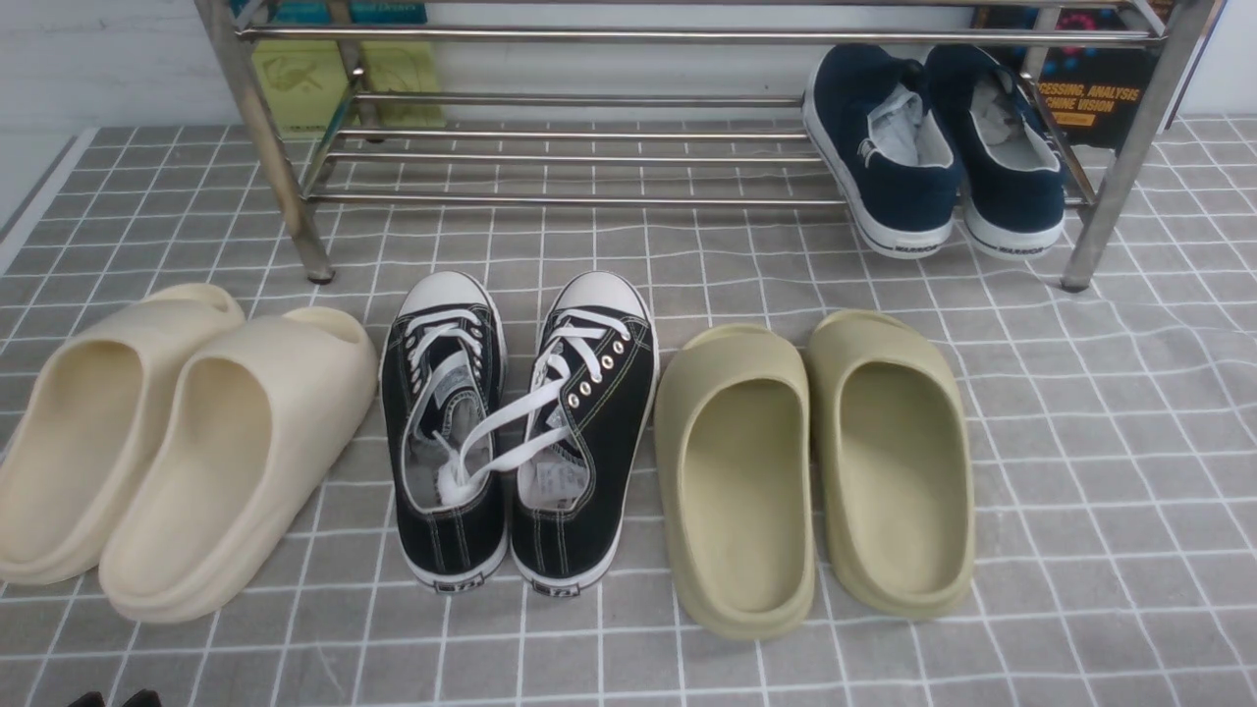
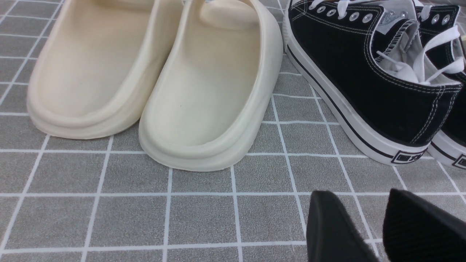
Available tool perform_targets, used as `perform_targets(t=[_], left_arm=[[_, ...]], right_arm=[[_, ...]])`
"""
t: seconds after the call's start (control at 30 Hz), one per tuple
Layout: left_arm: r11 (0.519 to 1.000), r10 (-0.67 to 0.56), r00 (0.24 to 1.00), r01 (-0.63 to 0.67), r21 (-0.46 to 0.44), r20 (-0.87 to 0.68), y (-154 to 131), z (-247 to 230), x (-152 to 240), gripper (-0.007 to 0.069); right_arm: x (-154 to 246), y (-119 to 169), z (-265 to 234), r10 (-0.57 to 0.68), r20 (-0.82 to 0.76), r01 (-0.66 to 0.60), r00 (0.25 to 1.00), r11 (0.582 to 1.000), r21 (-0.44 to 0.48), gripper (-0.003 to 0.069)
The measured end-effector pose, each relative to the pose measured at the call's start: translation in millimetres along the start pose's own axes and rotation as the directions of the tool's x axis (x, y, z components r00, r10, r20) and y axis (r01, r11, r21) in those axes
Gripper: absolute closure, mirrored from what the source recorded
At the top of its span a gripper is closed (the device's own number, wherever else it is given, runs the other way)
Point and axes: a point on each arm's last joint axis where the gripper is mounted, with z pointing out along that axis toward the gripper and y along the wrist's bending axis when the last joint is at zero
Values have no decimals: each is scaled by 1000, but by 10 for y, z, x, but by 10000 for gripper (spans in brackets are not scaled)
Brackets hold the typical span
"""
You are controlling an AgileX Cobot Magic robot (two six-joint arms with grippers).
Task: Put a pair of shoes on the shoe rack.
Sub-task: Use the left arm to grab the shoe closest to it
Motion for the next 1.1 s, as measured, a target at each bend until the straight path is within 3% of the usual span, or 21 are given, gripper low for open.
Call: perform_targets(t=[1.1], left_arm=[[1000, 0, 1000, 0, 0, 0, 0, 0, 0, 387]], right_arm=[[1, 0, 0, 0, -1, 0, 1000, 1000, 0, 421]])
